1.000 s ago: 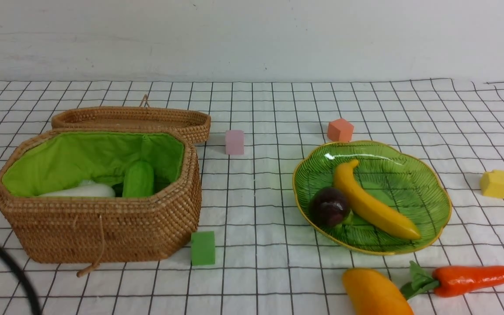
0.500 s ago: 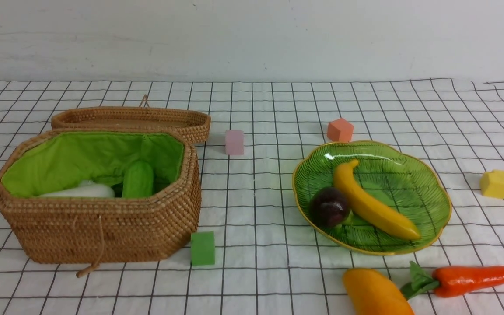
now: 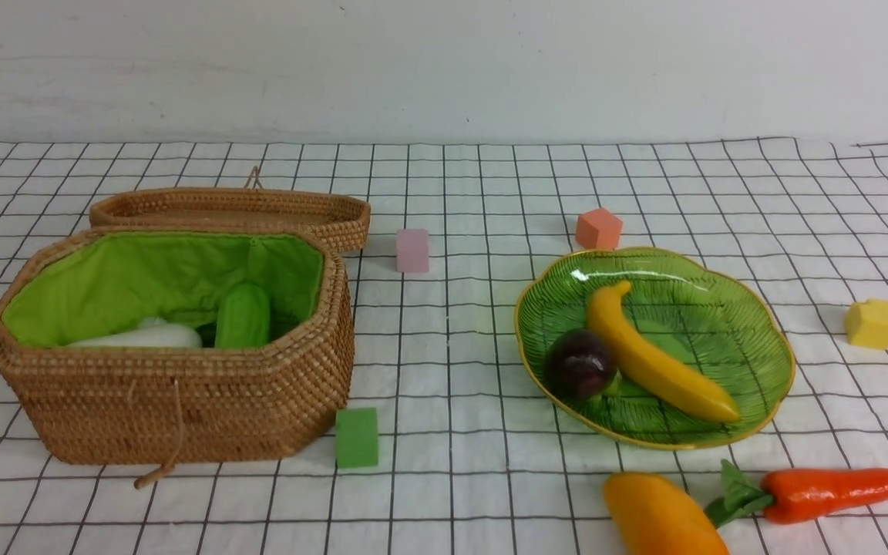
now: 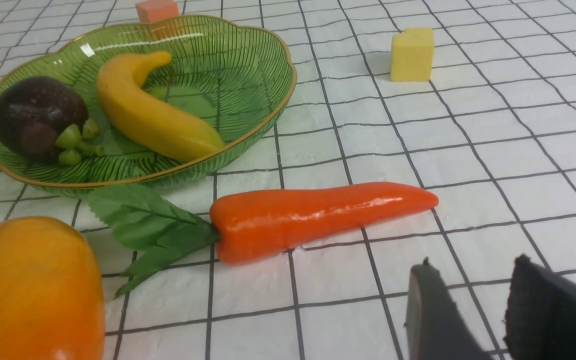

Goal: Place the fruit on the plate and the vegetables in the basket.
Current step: Use the right arm to grab a carrot and put it into the left basket

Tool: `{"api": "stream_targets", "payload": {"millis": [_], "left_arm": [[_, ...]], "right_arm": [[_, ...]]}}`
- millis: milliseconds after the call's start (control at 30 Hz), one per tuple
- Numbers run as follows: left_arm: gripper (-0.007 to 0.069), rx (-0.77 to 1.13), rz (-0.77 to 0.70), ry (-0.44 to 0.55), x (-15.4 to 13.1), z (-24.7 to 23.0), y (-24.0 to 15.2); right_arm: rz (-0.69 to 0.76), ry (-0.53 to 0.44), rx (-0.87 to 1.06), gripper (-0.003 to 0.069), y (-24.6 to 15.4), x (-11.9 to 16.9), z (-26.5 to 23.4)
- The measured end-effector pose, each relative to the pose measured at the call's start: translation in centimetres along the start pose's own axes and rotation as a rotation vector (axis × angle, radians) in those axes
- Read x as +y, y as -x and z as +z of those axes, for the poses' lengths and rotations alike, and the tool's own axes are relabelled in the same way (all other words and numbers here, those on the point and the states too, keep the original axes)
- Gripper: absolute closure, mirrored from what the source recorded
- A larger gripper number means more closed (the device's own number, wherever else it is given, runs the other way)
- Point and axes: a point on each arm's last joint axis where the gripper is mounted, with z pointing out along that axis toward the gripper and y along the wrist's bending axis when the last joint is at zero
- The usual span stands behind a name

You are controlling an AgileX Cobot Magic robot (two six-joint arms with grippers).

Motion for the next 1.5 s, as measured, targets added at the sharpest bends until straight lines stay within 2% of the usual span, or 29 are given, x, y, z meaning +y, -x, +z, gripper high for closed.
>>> {"api": "stream_targets", "payload": {"millis": [133,267,433,700,1500], "left_arm": [[0.0638,0.012,0.047,0.033,0.4,0.7,-1.2],[0.0638,0.07,0.137,0.009,0.7,1.6,-3.3],[0.0638,0.058,0.234,-0.004,0.6,1.6,-3.3],[0.0638,0.057,0.171,-0.002,0.6,1.6,-3.3],[0.0628,0.057,0.172,-0.001,0.6,1.6,-3.3]], "right_arm": [[0.0,0.0,0.0,0.0414,0.0,0.0,0.0],[0.0,0.0,0.0,0.0414,0.0,0.0,0.0],[0.0,0.0,0.0,0.0414,0.0,0.0,0.0],[0.0,0.0,0.0,0.0414,0.0,0.0,0.0],[0.0,0.0,0.0,0.0414,0.0,0.0,0.0]]}}
